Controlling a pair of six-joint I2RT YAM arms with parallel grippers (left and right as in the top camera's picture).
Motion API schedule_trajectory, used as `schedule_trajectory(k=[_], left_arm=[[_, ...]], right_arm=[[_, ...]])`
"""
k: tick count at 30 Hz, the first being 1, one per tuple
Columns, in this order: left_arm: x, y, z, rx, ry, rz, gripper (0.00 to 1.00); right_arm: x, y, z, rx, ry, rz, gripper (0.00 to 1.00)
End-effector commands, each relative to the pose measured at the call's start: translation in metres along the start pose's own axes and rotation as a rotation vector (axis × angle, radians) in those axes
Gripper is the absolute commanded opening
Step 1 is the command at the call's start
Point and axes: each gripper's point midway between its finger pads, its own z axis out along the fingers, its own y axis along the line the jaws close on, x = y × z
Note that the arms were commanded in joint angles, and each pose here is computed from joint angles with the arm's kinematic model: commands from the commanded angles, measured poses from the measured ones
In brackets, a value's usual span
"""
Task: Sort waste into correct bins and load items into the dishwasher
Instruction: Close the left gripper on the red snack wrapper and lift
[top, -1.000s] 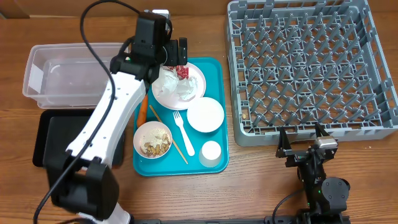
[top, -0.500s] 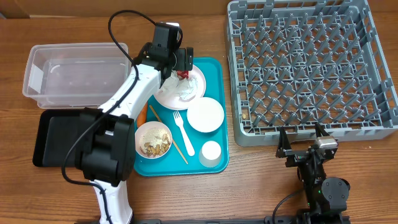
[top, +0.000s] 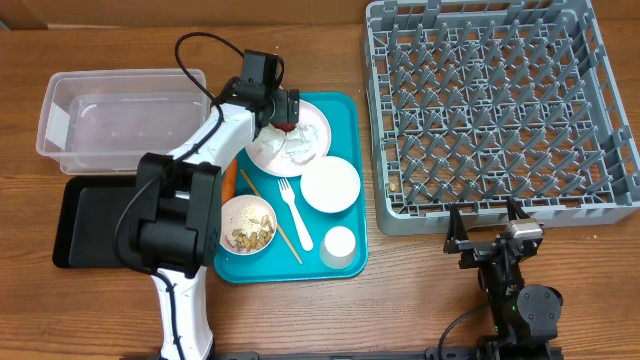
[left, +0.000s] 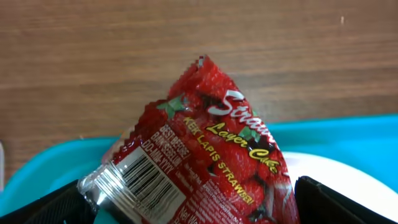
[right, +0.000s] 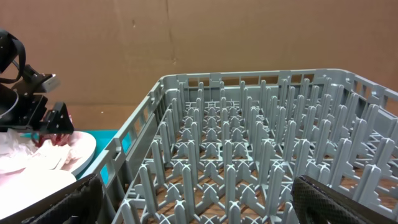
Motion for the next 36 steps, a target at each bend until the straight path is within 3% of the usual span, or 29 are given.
schedule_trajectory(k=[1,4,9,14,21,25,28,31,36], left_arm=[[-0.021,-0.006,-0.003,0.032,-0.063,0.012,0.97],[-0.034,-0.017,-0.009,0.086,-0.108,0.012,0.85],[-0.046,-0.021,-0.02,0.104,-0.147,0.01,0.49],[-0.047,-0.02,-0.023,0.104,-0.147,0.01,0.5],[-0.045,-0.02,-0.023,0.102,-0.138,0.011,0.59],[-0.044,-0.025,-0.023,0.13,-0.132,0.013,0.54],[-0.043,-0.027,-0.023,0.144,-0.129,0.014,0.42],[-0.043,-0.027,-0.023,0.142,-0.129,0.014,0.41],[-0.042,-0.027,-0.023,0.142,-0.124,0.014,0.29]], right_arm=[[0.001,-0.001,0.0,0.003,-0.007,-0.004,1.0],[0.001,-0.001,0.0,0.003,-0.007,-0.004,1.0],[0.001,-0.001,0.0,0.003,-0.007,-0.004,1.0],[0.001,-0.001,0.0,0.003,-0.007,-0.004,1.0],[0.001,-0.001,0.0,0.003,-0.007,-0.004,1.0],[0.001,-0.001,0.0,0.003,-0.007,-0.004,1.0],[0.001,-0.001,0.0,0.003,-0.007,-0.004,1.0],[0.001,-0.001,0.0,0.003,-0.007,-0.004,1.0],[0.001,-0.001,0.0,0.003,-0.007,-0.004,1.0]])
